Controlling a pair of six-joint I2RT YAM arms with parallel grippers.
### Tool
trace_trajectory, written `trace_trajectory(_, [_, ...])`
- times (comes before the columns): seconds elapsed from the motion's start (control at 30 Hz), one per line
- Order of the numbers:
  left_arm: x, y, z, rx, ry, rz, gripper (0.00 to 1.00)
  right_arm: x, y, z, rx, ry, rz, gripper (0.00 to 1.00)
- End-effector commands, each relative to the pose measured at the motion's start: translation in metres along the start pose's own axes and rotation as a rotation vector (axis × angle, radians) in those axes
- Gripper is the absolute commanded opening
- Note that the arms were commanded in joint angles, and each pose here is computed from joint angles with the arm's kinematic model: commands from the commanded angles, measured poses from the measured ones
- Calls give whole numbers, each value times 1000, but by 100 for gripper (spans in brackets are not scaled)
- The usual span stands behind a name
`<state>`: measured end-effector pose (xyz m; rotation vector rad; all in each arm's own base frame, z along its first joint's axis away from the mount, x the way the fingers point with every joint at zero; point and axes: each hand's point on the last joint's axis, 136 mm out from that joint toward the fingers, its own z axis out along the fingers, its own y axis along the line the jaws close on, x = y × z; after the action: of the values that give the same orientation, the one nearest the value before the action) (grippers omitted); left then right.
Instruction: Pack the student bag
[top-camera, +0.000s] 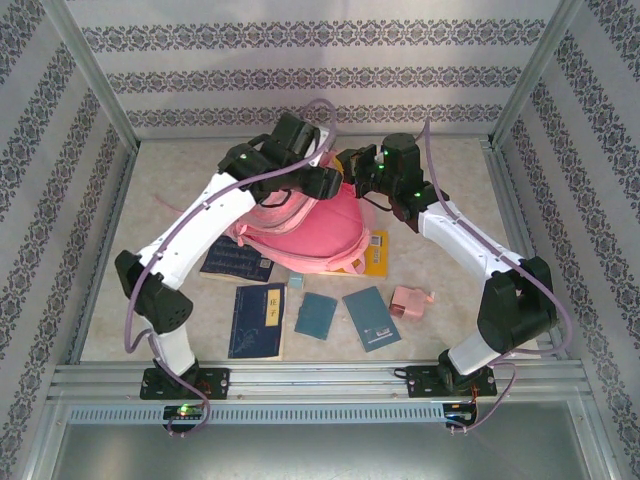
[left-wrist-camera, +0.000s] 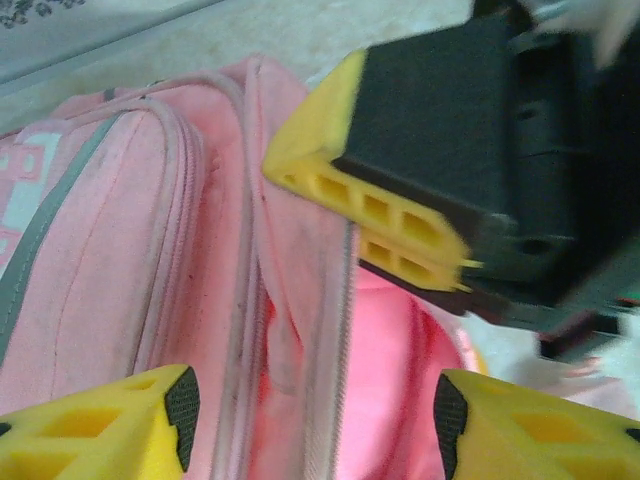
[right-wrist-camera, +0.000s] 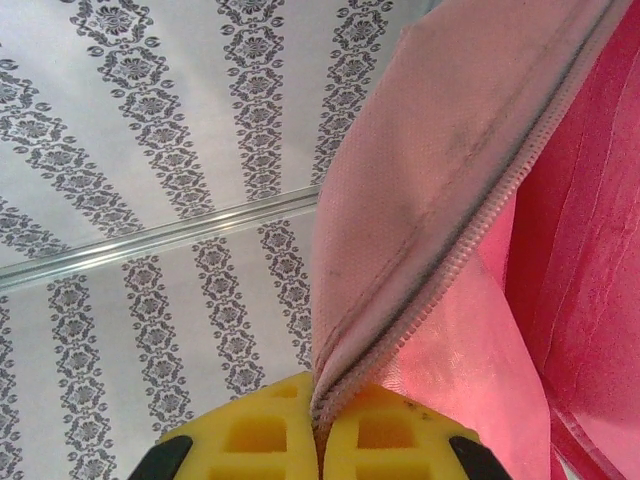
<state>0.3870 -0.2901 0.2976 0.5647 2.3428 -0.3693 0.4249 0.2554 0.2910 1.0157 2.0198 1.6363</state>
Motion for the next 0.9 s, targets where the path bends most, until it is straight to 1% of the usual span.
trace_trajectory(0.0, [9, 12, 7, -109, 46, 82, 61, 8, 35, -5, -98, 14, -23, 0])
trace_trajectory(0.1, [15, 13, 19, -113, 69, 91, 56, 7, 35, -5, -102, 15, -11, 0])
trace_trajectory(0.17, [19, 13, 29, -112, 84, 91, 49, 7, 36, -5, -107, 16, -9, 0])
trace_trajectory(0.2, [20, 14, 33, -119, 88, 91, 42, 7, 37, -6, -107, 16, -11, 0])
trace_trajectory(0.27, [14, 20, 34, -156, 65, 80, 18, 8, 36, -8, -92, 18, -36, 0])
trace_trajectory(0.3, [10, 22, 32, -170, 48, 78, 9, 8, 34, -10, -76, 15, -53, 0])
trace_trajectory(0.33, [5, 25, 30, -184, 29, 78, 0, 7, 31, -13, -55, 8, -67, 8])
trace_trajectory(0.37, [1, 28, 27, -201, 12, 78, 0, 6, 28, -17, -38, 3, -81, 20])
trace_trajectory(0.43, [-5, 33, 22, -226, -8, 74, 0, 6, 23, -25, -14, 7, -122, 36])
trace_trajectory(0.47, [-8, 37, 20, -236, -16, 68, 0, 7, 21, -31, 2, 10, -156, 43])
trace_trajectory(0.5, [-9, 40, 18, -242, -21, 62, 0, 9, 17, -38, 25, 12, -192, 47])
trace_trajectory(0.6, [-15, 47, 14, -251, -37, 28, 0, 15, 5, -62, 81, 25, -317, 53])
trace_trajectory(0.67, [-20, 50, 9, -251, -54, 10, 0, 17, -12, -82, 142, 28, -387, 57])
trace_trajectory(0.73, [-23, 50, 5, -243, -64, -2, 0, 17, -33, -104, 209, 26, -456, 58])
trace_trajectory(0.83, [-28, 49, -2, -233, -80, -18, 0, 14, -74, -142, 394, 12, -548, 57])
trace_trajectory(0.87, [-28, 49, -3, -231, -88, -24, 0, 11, -92, -157, 495, 2, -583, 57])
